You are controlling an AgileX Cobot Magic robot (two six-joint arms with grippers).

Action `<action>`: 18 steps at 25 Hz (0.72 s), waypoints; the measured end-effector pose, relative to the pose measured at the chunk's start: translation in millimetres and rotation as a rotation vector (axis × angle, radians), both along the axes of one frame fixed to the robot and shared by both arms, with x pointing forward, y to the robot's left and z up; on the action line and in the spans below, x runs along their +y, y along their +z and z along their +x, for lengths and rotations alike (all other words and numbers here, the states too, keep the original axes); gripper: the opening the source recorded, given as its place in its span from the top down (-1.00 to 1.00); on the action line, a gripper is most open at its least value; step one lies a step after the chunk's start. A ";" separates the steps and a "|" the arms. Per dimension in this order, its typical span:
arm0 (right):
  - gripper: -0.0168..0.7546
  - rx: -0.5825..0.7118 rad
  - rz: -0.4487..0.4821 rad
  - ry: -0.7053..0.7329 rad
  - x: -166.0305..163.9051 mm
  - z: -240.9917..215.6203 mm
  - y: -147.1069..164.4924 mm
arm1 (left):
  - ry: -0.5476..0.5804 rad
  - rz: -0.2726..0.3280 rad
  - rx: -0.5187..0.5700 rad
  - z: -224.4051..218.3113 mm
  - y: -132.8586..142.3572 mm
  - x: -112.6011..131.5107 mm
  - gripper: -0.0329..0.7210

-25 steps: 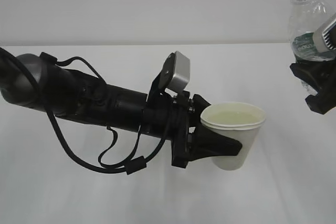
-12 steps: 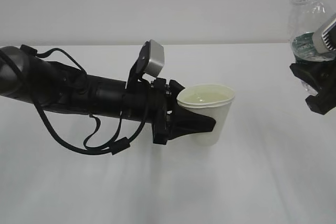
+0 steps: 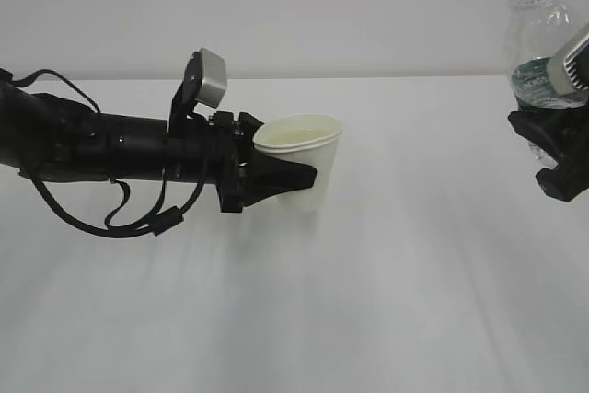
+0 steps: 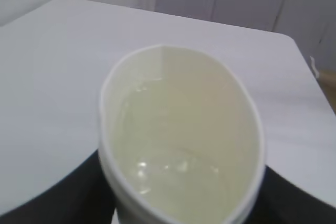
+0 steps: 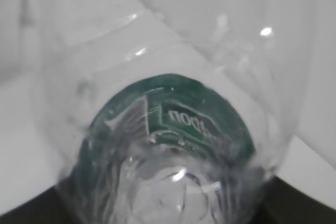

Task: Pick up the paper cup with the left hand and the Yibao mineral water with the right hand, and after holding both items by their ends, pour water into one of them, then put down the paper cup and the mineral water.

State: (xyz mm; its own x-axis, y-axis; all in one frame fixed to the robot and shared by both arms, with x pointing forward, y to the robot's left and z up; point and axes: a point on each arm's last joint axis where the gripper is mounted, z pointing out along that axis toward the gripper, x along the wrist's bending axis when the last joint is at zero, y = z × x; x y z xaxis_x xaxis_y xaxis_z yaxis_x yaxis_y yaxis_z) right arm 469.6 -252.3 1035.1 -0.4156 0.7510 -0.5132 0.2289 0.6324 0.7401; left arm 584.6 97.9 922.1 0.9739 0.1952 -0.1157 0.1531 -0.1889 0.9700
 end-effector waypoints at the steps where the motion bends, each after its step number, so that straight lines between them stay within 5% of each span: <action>1: -0.10 -0.001 -0.004 0.002 0.0 0.0 0.0 | 0.012 0.001 -0.008 2.8 0.0 4.8 -0.23; 18: -0.10 -0.003 -0.013 0.007 0.0 0.0 0.0 | 0.222 -0.005 -0.068 39.3 -12.2 83.3 -0.23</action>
